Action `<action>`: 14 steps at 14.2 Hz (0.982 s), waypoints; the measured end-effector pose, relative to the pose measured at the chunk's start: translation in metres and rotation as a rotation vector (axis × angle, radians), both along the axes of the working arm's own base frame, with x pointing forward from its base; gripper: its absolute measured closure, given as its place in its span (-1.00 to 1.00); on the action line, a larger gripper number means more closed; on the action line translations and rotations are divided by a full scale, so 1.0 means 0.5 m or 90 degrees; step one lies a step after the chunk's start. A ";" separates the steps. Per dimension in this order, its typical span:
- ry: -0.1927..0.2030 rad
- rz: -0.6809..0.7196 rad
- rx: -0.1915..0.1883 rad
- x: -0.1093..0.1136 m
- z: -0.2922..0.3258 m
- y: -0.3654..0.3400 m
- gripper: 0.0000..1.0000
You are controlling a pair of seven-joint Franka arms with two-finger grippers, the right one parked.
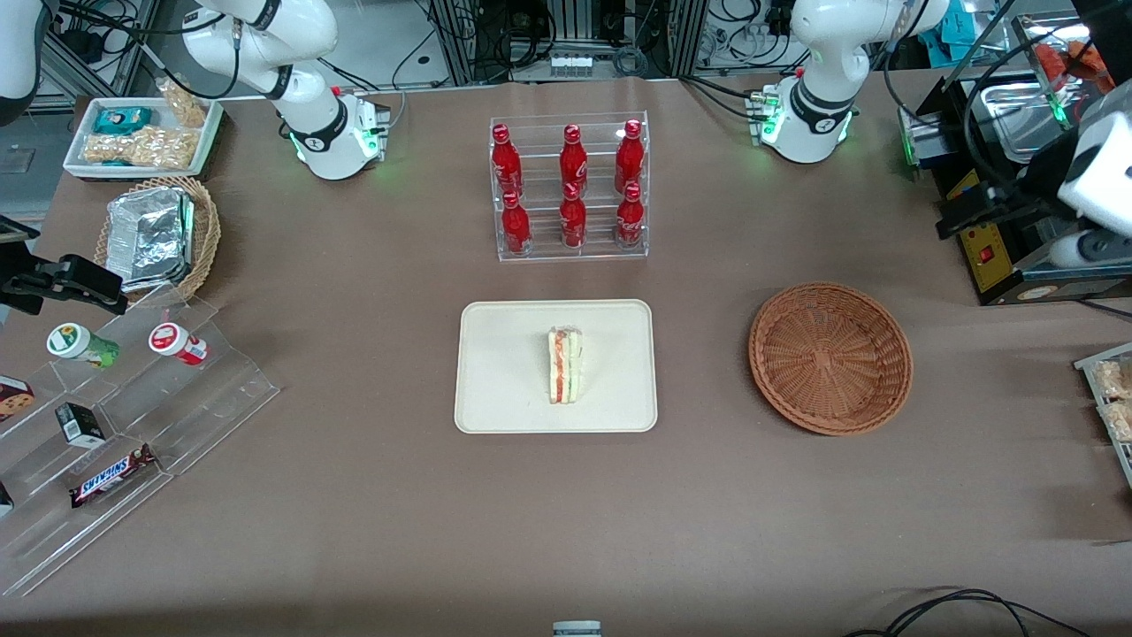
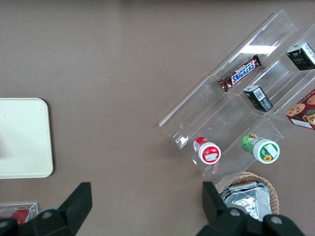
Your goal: Place sandwich from basket to tray
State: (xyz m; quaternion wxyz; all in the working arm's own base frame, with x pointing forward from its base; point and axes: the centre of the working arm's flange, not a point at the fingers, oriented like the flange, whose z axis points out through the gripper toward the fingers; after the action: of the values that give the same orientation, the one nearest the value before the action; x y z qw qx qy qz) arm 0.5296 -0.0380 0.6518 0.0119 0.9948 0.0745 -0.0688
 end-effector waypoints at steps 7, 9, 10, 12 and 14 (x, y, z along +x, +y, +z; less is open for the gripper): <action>-0.026 -0.020 -0.001 0.007 -0.038 0.003 -1.00; -0.044 -0.034 -0.004 0.015 -0.037 0.022 -1.00; -0.054 -0.037 -0.005 0.019 -0.036 0.022 -1.00; -0.061 -0.040 -0.005 0.022 -0.038 0.019 -1.00; -0.060 -0.039 -0.005 0.024 -0.041 0.019 -1.00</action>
State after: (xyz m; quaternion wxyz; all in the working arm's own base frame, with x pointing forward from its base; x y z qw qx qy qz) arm 0.5416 -0.0284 0.6314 0.0174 0.9987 0.0427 -0.0225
